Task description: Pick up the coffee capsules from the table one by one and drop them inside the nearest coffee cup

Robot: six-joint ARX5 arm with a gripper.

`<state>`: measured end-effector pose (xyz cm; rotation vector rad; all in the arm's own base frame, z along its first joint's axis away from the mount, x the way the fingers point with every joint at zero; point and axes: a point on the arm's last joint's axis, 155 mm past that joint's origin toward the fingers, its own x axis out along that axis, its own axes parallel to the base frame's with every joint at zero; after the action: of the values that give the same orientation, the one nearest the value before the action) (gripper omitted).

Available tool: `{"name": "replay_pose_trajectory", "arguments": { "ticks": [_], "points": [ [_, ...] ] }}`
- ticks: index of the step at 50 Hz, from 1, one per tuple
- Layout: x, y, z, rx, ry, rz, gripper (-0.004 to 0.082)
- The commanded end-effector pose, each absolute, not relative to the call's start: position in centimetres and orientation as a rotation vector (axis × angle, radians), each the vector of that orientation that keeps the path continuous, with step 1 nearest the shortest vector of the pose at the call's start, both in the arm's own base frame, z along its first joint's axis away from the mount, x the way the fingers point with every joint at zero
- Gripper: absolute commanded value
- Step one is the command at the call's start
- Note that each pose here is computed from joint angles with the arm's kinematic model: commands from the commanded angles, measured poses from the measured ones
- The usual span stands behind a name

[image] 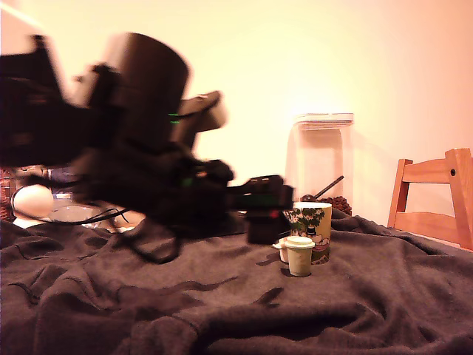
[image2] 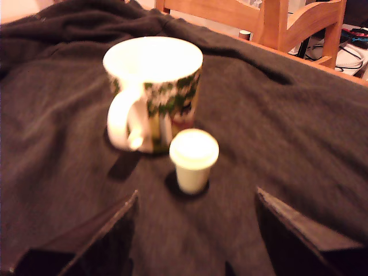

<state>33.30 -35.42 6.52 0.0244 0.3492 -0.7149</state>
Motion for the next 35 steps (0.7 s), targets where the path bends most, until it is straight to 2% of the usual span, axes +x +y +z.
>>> {"name": "replay_pose_trajectory", "arguments": {
  "ticks": [1,35],
  "points": [
    [33.6,-35.6,5.2,0.048,0.373,-0.711,0.057],
    [35.8,-38.6,1.7,0.108,0.524,-0.732,0.057]
  ]
}}
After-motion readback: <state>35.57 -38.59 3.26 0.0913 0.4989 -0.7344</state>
